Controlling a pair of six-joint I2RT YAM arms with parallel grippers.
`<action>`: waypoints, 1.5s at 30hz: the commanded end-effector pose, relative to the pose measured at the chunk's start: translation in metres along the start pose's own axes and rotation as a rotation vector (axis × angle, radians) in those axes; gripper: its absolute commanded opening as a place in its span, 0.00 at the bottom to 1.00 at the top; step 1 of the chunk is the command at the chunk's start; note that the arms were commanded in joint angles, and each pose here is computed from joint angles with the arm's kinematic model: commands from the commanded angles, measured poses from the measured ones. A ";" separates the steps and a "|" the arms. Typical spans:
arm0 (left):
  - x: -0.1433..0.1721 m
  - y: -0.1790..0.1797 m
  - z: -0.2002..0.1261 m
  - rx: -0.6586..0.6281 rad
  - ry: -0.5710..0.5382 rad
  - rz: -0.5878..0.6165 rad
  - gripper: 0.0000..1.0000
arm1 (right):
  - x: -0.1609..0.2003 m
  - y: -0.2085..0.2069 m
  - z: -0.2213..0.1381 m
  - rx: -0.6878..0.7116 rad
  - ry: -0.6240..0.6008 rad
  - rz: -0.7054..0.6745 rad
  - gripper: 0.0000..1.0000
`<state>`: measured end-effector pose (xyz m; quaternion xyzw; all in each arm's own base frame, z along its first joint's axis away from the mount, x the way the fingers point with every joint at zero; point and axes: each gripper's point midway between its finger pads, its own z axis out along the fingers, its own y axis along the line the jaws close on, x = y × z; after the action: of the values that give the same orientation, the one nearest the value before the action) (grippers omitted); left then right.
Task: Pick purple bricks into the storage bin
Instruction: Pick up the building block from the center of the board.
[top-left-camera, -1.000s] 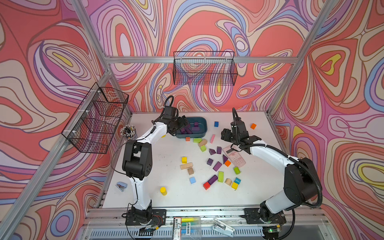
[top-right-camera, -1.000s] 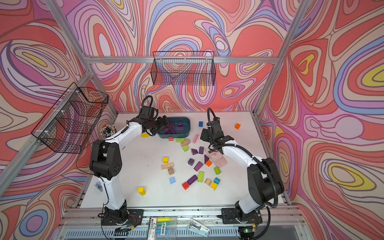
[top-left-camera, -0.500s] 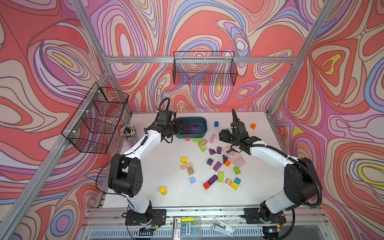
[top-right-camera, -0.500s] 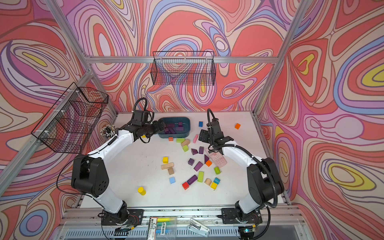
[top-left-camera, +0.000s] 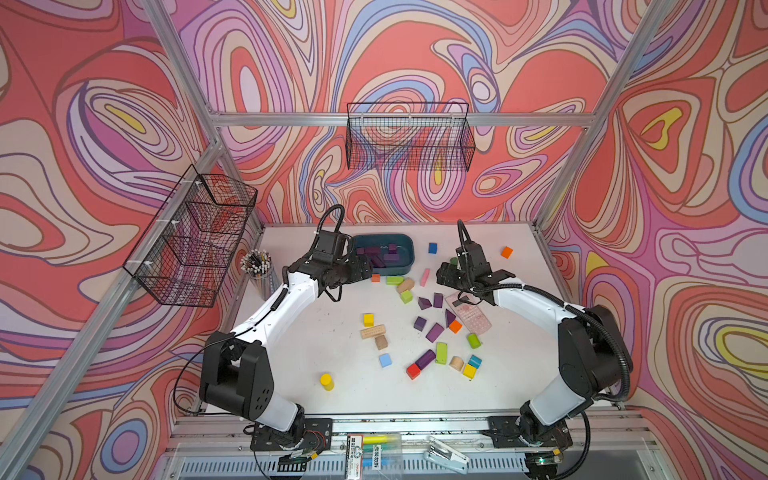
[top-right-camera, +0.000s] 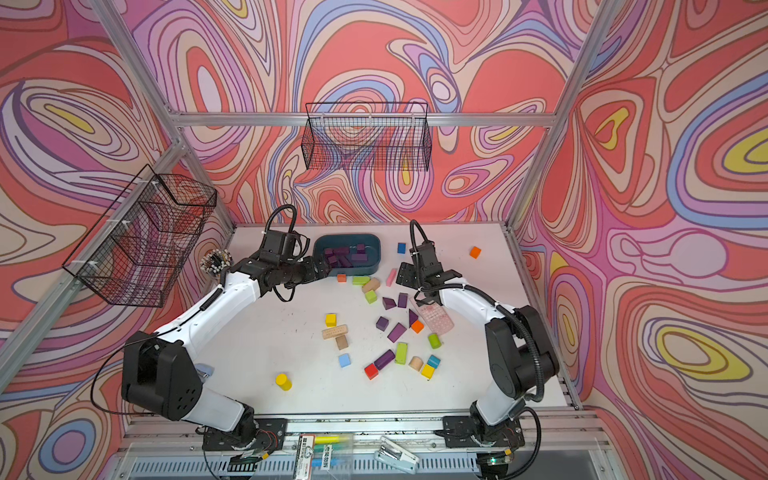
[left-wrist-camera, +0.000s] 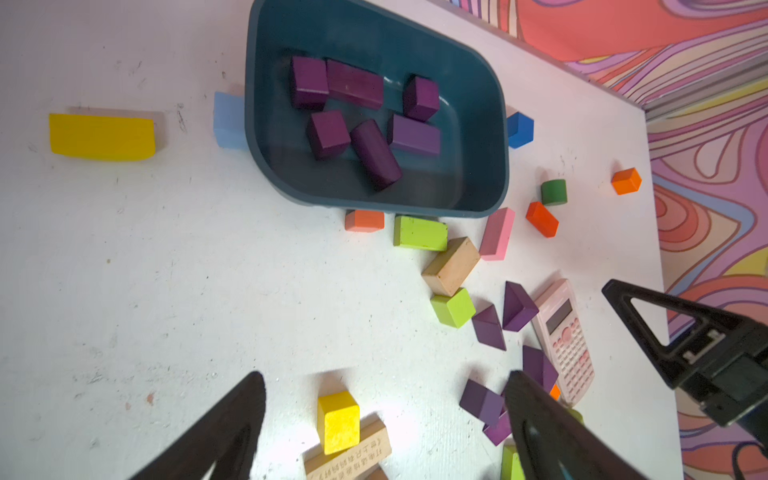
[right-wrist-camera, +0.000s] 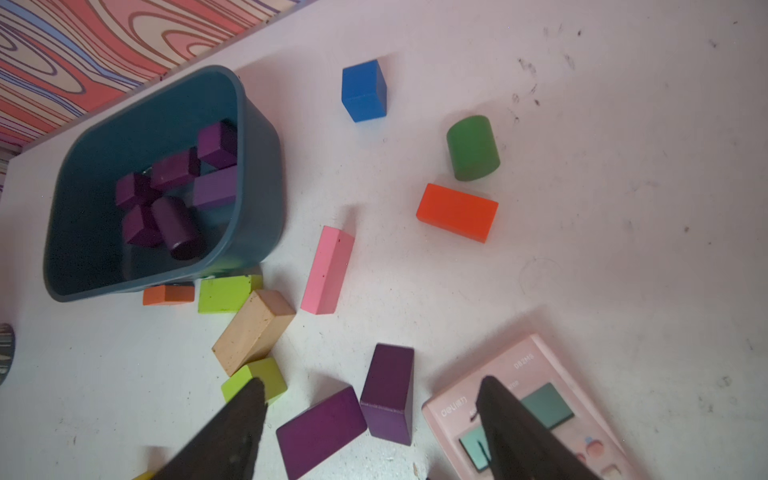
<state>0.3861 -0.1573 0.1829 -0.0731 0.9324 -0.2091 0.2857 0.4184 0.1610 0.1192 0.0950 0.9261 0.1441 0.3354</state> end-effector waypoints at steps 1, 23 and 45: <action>0.022 0.011 -0.013 -0.060 0.060 0.059 0.92 | 0.009 0.000 0.003 0.031 0.036 0.011 0.81; 0.020 0.023 -0.024 -0.187 0.131 0.245 0.92 | 0.035 0.006 0.014 0.218 0.120 -0.023 0.68; 0.024 -0.053 -0.052 0.253 0.054 0.440 1.00 | 0.046 0.011 0.026 0.251 0.240 -0.018 0.54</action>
<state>0.3418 -0.1798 0.2143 0.1407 0.9221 -0.2236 0.2826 0.4030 0.1902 0.0801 0.1098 0.9669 0.0473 0.2253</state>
